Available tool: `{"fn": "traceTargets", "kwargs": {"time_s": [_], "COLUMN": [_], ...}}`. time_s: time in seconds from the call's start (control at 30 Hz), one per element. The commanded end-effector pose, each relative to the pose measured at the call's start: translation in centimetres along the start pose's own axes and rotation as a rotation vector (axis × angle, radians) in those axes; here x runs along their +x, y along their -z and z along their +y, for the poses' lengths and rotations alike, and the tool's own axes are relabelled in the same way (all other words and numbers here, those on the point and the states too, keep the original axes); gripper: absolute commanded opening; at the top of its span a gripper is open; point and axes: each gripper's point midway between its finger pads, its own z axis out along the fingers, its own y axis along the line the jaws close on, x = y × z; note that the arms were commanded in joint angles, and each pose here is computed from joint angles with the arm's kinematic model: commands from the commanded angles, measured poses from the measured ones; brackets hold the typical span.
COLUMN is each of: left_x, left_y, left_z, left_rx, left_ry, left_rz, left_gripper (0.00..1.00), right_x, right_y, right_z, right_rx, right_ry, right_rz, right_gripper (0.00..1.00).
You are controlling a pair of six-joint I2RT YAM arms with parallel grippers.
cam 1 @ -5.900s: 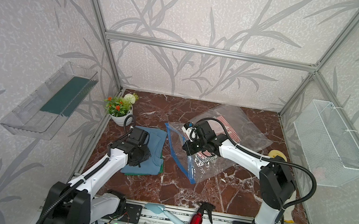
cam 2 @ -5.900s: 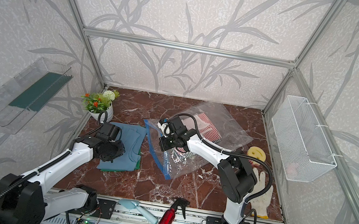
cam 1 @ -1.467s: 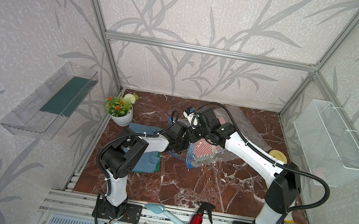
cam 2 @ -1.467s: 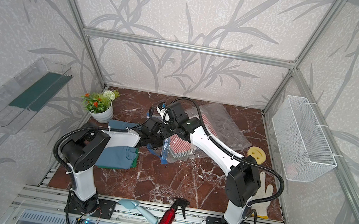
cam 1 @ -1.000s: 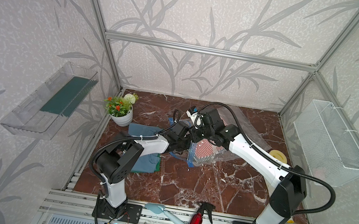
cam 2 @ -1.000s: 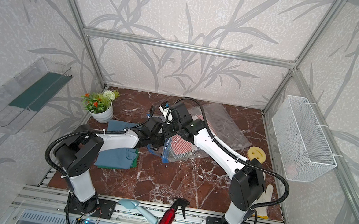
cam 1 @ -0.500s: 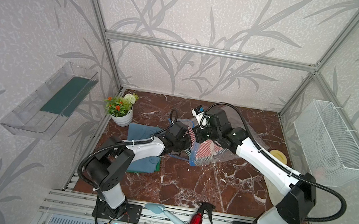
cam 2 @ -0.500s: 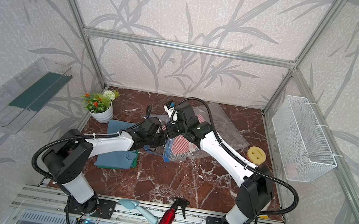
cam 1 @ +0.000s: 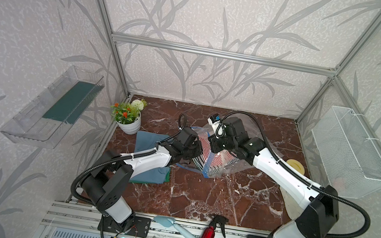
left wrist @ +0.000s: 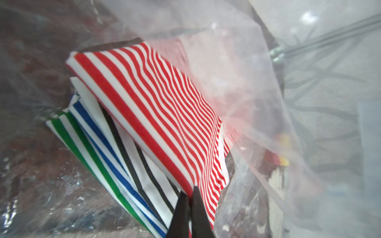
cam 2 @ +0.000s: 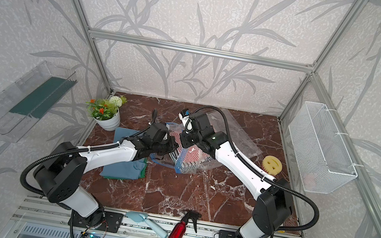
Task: Take the tank top out of the vacuum bag
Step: Take out the tank top from the vacuum bag.
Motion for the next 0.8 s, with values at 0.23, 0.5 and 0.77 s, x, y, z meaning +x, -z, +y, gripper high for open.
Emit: {"fn": "traceTargets", "kwargs": {"time_s": [0.23, 0.5, 0.77], "left_x": [-0.1, -0.1, 1.8], "left_y": [3.1, 7.7, 9.2], "left_z": [-2.5, -1.1, 3.6], "left_rx": [0.065, -0.022, -0.131], "left_ry": [-0.029, -0.006, 0.050], "left_rz": [0.019, -0.019, -0.029], "left_gripper": [0.00, 0.00, 0.00], "right_x": [-2.4, -1.9, -0.8], "right_y": [0.0, -0.3, -0.3], "right_z": [-0.7, -0.8, -0.6], "right_rx": [0.020, 0.016, -0.002], "right_ry": [-0.006, -0.001, -0.015], "right_rz": [-0.046, -0.027, -0.012], "right_gripper": [0.00, 0.00, 0.00]}}
